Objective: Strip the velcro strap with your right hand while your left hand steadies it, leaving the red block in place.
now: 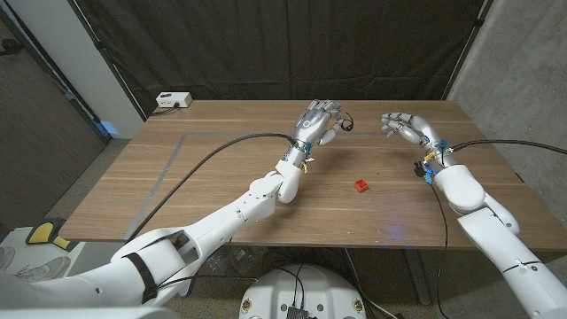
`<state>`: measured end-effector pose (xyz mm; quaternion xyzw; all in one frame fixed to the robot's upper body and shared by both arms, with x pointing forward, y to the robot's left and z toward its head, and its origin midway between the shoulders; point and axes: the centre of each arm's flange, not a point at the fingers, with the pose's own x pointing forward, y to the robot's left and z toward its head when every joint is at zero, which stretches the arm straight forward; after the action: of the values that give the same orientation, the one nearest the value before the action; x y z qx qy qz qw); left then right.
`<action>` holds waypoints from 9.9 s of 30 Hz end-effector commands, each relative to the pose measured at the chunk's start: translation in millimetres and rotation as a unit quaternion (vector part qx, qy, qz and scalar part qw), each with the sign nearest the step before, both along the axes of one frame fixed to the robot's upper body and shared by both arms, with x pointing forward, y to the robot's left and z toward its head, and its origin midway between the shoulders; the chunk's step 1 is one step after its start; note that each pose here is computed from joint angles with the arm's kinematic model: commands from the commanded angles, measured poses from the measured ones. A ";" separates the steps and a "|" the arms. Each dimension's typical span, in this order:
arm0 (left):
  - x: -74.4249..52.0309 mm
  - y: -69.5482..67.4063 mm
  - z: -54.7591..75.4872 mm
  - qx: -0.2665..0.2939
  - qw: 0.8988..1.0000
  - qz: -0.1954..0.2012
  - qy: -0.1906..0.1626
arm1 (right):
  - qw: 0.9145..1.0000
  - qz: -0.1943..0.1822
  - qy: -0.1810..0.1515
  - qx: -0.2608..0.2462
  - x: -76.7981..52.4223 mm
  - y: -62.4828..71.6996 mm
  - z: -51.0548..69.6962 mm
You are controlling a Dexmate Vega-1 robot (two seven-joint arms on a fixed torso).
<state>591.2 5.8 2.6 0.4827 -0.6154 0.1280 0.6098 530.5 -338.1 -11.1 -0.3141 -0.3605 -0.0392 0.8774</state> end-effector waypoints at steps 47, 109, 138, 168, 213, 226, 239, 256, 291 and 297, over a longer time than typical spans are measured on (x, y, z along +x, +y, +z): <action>-10.9 -13.0 -18.4 -0.067 0.997 -0.006 -0.036 | 0.998 0.038 0.039 -0.039 -25.8 8.7 17.9; 5.3 -24.4 -19.7 -0.056 0.998 -0.008 -0.008 | 0.971 0.214 0.099 0.041 5.5 38.3 20.5; 9.7 -20.4 -21.0 -0.049 0.998 -0.031 -0.009 | 0.987 0.134 0.079 0.051 -2.3 60.0 24.0; 14.1 -22.9 -16.1 -0.047 0.998 -0.040 -0.007 | 0.989 0.116 0.042 0.077 1.3 73.6 27.6; 40.2 -17.5 11.9 -0.163 0.763 -0.234 0.580 | 0.985 0.131 -0.085 0.074 9.7 73.6 26.6; 29.0 -13.0 18.7 -0.154 0.830 -0.214 0.491 | 0.984 0.138 -0.089 0.073 7.4 69.2 29.0; 18.1 -4.9 23.2 -0.165 0.853 -0.254 0.426 | 0.983 0.143 -0.091 0.070 4.9 69.0 28.3; 29.5 -0.2 27.5 -0.146 0.805 -0.337 0.466 | 0.982 0.153 -0.086 0.067 9.6 69.8 30.0; 28.8 3.9 37.3 -0.139 0.785 -0.374 0.473 | 0.982 0.153 -0.087 0.065 11.1 74.0 32.4; 27.5 5.6 38.3 -0.129 0.787 -0.372 0.475 | 0.981 0.153 -0.091 0.072 11.0 74.2 32.7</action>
<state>621.0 8.9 38.8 0.1213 -0.3526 -0.2701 0.8877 541.5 -264.6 20.8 -0.1942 -0.4772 0.0462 0.8559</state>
